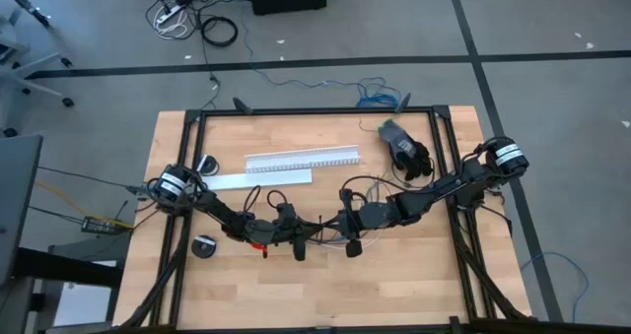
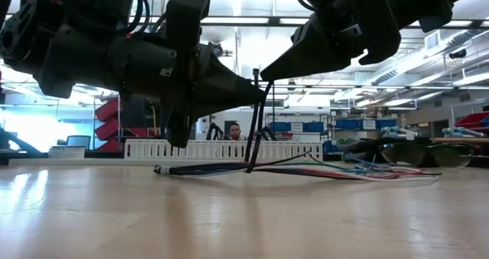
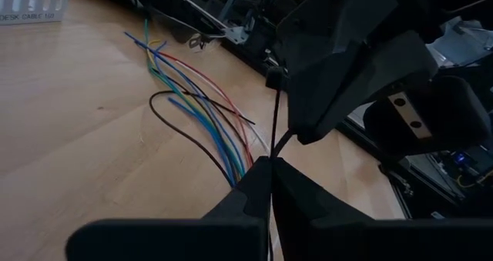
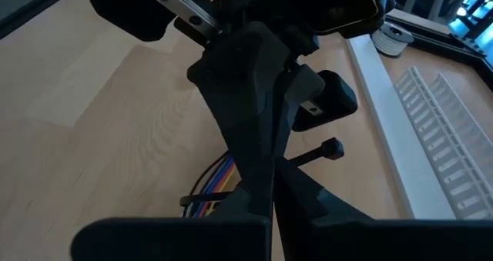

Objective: Ziptie cables
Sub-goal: Wrap the colored wires together using a zip tie

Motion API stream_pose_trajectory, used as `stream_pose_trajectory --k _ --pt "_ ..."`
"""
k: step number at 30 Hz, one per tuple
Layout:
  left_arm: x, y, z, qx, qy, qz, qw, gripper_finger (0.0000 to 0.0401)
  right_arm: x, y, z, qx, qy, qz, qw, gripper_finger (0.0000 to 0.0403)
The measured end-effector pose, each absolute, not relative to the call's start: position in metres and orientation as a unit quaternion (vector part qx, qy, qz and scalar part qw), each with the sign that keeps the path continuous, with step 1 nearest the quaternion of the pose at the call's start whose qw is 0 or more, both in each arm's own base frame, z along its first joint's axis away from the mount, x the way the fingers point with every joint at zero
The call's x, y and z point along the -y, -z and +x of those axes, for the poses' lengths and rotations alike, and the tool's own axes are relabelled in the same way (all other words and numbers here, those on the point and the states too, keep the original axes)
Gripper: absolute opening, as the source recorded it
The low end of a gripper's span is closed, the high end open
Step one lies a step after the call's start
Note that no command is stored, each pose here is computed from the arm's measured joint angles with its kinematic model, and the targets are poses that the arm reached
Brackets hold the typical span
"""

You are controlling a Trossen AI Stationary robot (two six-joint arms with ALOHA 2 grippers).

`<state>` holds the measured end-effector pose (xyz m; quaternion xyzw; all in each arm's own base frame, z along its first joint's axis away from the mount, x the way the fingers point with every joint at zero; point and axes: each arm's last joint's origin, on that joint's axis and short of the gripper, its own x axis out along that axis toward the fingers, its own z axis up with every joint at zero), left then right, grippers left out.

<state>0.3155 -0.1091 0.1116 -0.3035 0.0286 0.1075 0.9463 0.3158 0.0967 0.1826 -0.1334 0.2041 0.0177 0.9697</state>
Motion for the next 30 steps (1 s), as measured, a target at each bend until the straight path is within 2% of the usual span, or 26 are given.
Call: stream_pose_trajectory --k 7,15,30 --pt "0.1091 -0.1116 0.3155 -0.029 -0.107 -0.302 0.947 0.0007 -0.0968 -0.1826 0.3158 -0.204 -0.020 -0.133 0.970 0.0000" --pt "0.1091 -0.1113 0.3155 -0.030 -0.108 -0.301 0.947 0.0056 -0.0969 -0.1826 0.3158 -0.204 -0.021 -0.133 0.970 0.0000" --pt "0.1136 -0.1187 0.3249 -0.029 -0.089 -0.287 0.953 0.0053 -0.0972 -0.1831 0.3159 -0.201 -0.021 -0.132 0.970 0.0000"
